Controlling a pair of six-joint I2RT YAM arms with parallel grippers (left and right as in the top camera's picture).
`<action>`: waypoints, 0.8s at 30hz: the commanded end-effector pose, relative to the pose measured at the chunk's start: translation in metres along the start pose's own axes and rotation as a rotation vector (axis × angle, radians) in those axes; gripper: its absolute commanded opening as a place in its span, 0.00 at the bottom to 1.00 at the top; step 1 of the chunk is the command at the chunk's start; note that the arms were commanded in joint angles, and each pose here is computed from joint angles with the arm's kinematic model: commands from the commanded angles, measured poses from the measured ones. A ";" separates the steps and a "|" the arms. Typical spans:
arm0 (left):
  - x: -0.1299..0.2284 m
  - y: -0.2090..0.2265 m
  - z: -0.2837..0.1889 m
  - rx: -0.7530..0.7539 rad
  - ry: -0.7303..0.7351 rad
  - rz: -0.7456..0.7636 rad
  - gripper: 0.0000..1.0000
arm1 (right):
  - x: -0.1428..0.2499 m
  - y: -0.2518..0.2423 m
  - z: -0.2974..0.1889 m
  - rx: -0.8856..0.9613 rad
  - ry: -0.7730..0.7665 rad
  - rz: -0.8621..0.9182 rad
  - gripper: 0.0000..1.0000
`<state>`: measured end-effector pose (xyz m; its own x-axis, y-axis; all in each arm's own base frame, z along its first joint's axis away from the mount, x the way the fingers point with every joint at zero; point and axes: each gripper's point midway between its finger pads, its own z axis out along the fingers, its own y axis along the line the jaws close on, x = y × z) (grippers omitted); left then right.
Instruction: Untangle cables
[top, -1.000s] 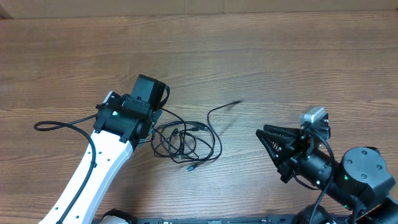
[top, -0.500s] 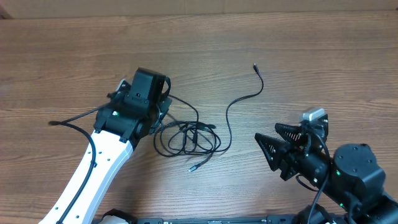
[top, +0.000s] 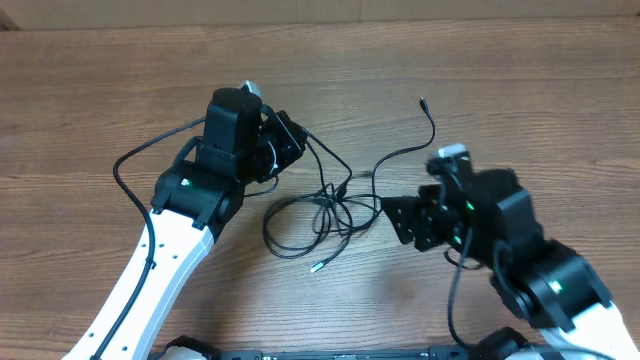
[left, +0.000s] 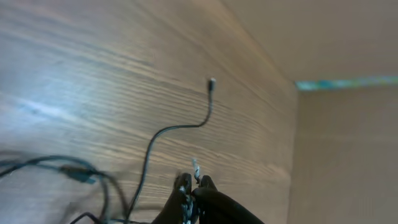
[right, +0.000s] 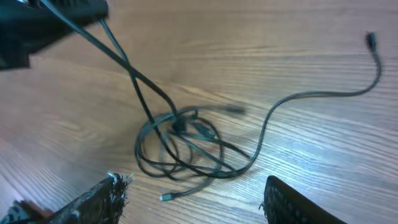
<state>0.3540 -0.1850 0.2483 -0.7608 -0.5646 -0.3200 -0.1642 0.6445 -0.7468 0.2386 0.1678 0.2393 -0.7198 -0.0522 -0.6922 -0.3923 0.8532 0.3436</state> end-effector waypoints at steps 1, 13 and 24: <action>0.002 -0.032 -0.019 0.123 0.011 0.104 0.04 | 0.006 0.019 0.014 -0.118 0.058 -0.086 0.70; -0.010 -0.073 -0.049 0.288 -0.075 0.163 0.04 | 0.035 0.006 0.073 -0.109 0.257 -0.095 0.70; -0.029 -0.097 -0.089 0.389 -0.205 0.196 0.04 | 0.041 0.001 0.084 -0.098 0.291 -0.085 0.70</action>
<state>0.3405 -0.1937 0.3576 -0.6564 -0.5509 -0.5154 0.1963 0.5350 -0.8218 0.2573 0.2083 0.1562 -0.8181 -0.2717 -0.5069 -0.4878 0.7946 0.3613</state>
